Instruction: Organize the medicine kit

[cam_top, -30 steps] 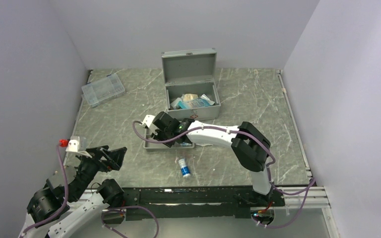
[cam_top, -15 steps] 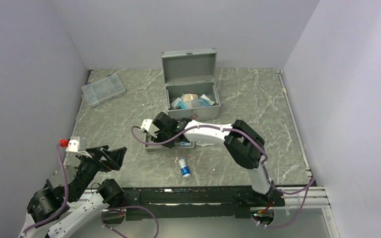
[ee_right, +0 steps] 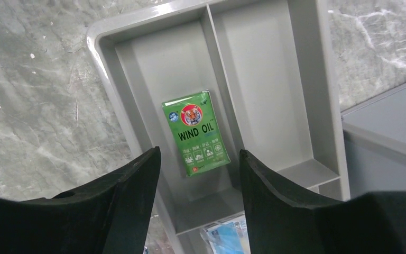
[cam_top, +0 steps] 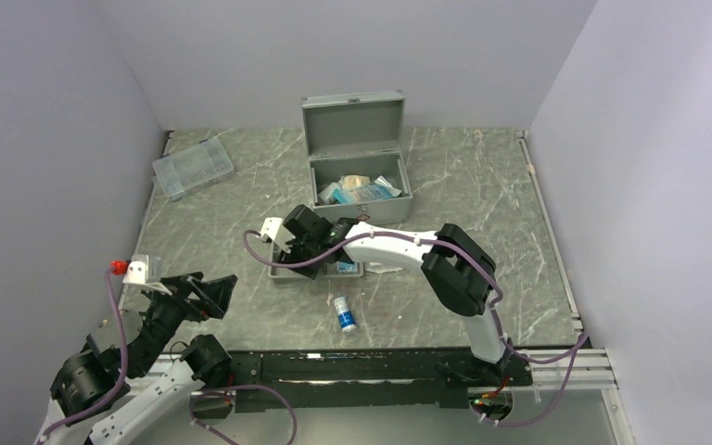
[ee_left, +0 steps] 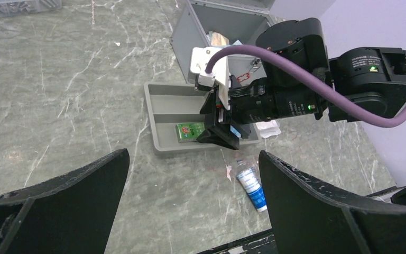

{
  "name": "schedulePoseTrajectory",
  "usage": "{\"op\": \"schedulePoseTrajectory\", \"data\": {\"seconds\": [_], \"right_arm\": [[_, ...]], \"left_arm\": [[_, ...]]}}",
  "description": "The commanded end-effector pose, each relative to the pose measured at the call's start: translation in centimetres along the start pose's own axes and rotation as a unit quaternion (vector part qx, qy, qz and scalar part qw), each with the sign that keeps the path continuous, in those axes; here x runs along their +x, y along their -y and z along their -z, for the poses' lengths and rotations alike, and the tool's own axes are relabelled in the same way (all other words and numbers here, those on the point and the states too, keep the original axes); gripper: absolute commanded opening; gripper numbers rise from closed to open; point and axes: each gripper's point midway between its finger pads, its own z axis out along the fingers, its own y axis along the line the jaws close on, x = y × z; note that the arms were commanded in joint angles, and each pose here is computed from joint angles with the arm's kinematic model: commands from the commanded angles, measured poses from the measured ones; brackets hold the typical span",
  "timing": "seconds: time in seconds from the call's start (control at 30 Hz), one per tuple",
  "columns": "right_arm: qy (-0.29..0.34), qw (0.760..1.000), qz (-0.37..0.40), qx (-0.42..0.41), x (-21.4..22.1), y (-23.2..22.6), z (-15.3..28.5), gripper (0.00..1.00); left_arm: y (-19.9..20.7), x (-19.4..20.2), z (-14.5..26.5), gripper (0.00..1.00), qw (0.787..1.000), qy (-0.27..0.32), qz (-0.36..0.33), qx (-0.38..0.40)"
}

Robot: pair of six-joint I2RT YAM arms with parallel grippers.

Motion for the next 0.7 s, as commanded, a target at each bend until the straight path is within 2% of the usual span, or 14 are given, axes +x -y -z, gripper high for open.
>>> {"op": "schedulePoseTrajectory", "data": {"seconds": [0.0, 0.13, 0.27, 0.5, 0.53, 0.57, 0.67], "right_arm": [[0.057, 0.998, -0.013, 0.029, -3.6, 1.4, 3.3, 0.60], [0.074, 0.995, -0.046, 0.052, -3.7, 1.8, 5.0, 0.64], [0.071, 0.989, -0.104, 0.071, -2.1, 1.7, 6.5, 0.70], [0.087, 0.968, -0.219, 0.092, 0.4, 0.8, 9.6, 0.79], [0.088, 0.965, -0.229, 0.091, 0.8, 0.7, 10.0, 0.95], [0.091, 0.963, -0.236, 0.091, 1.1, 0.5, 10.4, 0.99], [0.090, 0.959, -0.251, 0.094, 2.5, 0.1, 11.3, 1.00]], "left_arm": [[0.5, -0.9, 0.1, 0.99, 1.000, 0.015, 0.004, 0.010], [0.4, -0.9, 0.1, 0.99, 1.000, 0.016, 0.005, 0.008], [0.4, -0.9, 0.1, 0.99, 1.000, 0.016, 0.005, 0.009], [0.5, -0.9, 0.0, 1.00, 1.000, 0.013, 0.003, 0.008], [0.5, -0.9, 0.0, 0.99, 1.000, 0.014, 0.003, 0.007], [0.4, -0.9, 0.0, 0.99, 1.000, 0.013, 0.002, 0.006], [0.4, -0.9, -0.1, 0.99, 1.000, 0.013, 0.003, 0.005]]}}
